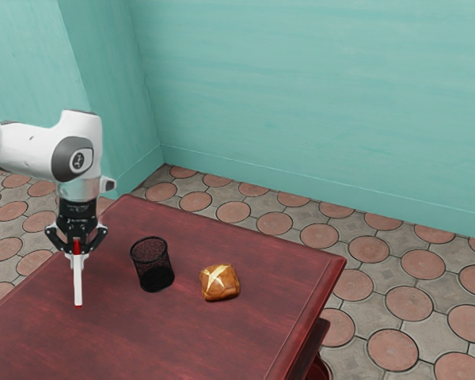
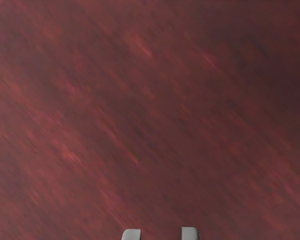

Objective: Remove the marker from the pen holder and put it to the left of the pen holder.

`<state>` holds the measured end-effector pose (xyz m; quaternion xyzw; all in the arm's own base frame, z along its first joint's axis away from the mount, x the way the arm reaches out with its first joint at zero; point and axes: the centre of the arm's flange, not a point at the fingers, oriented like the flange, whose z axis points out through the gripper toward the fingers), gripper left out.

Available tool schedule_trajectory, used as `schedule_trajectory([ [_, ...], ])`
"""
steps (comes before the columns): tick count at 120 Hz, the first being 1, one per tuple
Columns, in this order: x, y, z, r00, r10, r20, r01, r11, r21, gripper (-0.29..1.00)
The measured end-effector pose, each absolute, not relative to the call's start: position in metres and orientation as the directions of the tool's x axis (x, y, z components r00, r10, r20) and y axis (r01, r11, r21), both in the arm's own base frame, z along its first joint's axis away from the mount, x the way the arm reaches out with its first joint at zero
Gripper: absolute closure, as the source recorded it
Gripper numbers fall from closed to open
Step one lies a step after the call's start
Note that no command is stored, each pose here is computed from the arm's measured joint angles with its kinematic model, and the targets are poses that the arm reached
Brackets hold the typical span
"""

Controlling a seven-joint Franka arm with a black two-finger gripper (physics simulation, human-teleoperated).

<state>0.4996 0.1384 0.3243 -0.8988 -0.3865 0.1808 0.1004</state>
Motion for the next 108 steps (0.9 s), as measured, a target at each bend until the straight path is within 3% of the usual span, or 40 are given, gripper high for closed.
schedule_trajectory([
  [44,0.504,0.153,0.288,0.631,0.723,-0.281,0.673,-0.690,-0.266,0.74],
  [67,0.508,0.152,0.286,0.643,0.712,-0.282,0.677,-0.701,-0.224,0.37],
  [80,0.510,0.151,0.290,0.657,0.702,-0.275,0.674,-0.710,-0.204,0.22],
  [95,0.516,0.145,0.343,0.704,0.679,-0.208,0.671,-0.732,-0.118,0.12],
  [108,0.544,0.148,0.458,0.750,0.660,-0.039,0.661,-0.750,0.007,0.07],
])
